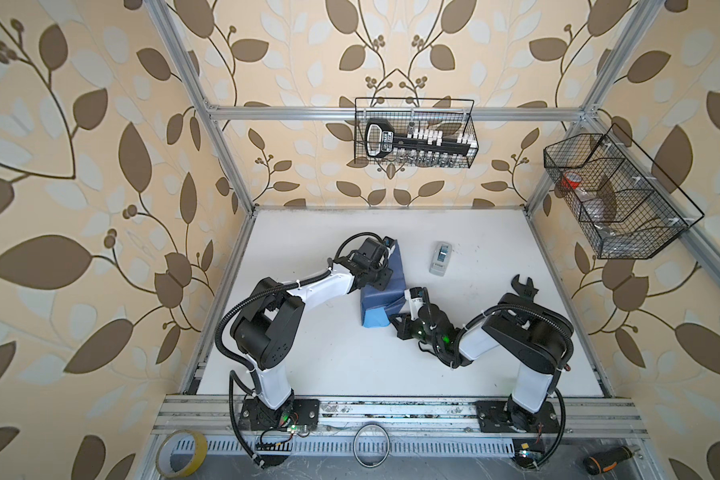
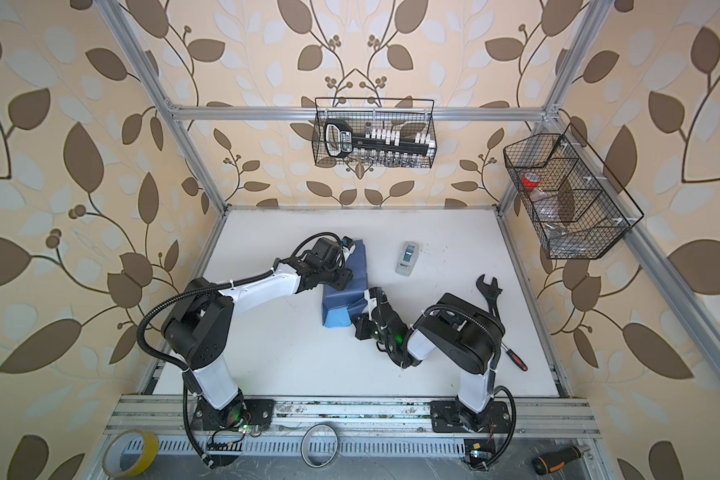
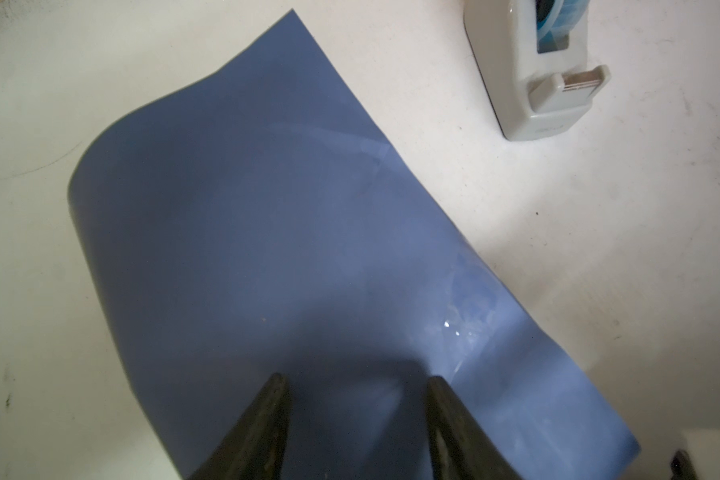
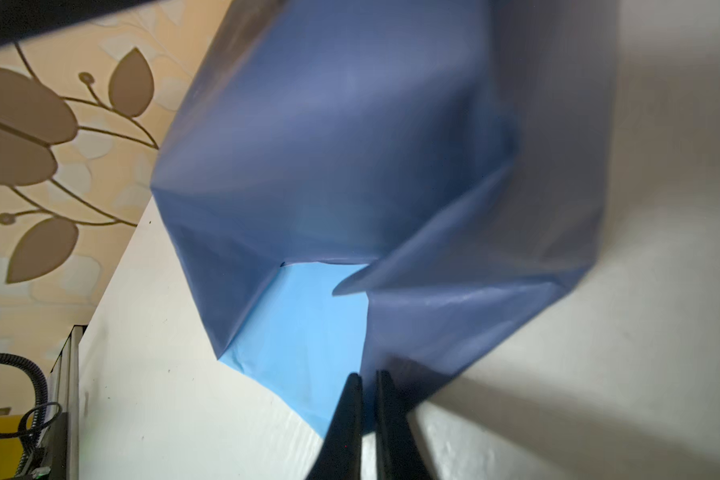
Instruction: Wrap the gift box in paper
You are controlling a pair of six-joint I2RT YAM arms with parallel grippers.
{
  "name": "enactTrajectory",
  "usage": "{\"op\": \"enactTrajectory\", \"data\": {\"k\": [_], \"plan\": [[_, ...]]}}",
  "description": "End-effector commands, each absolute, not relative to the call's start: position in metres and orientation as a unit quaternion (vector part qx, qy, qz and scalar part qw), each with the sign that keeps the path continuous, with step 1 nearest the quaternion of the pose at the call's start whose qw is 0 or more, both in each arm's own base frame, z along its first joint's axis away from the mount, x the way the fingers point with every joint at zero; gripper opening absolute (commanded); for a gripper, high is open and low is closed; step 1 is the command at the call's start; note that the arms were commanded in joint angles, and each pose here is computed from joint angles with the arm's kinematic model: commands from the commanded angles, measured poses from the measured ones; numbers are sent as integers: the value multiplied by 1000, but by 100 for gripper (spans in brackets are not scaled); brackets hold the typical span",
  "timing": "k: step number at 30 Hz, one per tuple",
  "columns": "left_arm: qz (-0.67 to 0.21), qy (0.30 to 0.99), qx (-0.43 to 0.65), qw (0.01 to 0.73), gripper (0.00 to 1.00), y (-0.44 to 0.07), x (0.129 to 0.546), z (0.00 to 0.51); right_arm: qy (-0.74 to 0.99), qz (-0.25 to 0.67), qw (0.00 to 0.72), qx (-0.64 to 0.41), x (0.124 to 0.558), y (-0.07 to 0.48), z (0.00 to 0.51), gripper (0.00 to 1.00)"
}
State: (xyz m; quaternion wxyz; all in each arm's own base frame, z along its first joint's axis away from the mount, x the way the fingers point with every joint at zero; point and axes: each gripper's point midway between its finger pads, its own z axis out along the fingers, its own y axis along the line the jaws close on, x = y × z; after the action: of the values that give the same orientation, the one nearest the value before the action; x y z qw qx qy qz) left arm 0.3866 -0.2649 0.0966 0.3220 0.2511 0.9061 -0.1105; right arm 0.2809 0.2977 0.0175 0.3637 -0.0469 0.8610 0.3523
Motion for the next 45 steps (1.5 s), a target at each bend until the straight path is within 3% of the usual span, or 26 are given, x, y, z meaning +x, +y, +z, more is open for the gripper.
{"op": "enactTrajectory", "data": {"k": [1, 16, 27, 45], "plan": [[-87, 938, 256, 216, 54, -246, 354, 40, 884, 341, 315, -58, 258, 291, -6, 11], [-86, 939, 255, 215, 53, -245, 355, 38, 885, 337, 319, -49, 263, 281, -3, 10], [-86, 939, 255, 213, 53, -245, 354, 37, 857, 379, 341, -69, 267, 282, 38, 15], [-89, 940, 255, 210, 53, -247, 354, 36, 854, 363, 369, -41, 309, 299, 35, 11]]}}
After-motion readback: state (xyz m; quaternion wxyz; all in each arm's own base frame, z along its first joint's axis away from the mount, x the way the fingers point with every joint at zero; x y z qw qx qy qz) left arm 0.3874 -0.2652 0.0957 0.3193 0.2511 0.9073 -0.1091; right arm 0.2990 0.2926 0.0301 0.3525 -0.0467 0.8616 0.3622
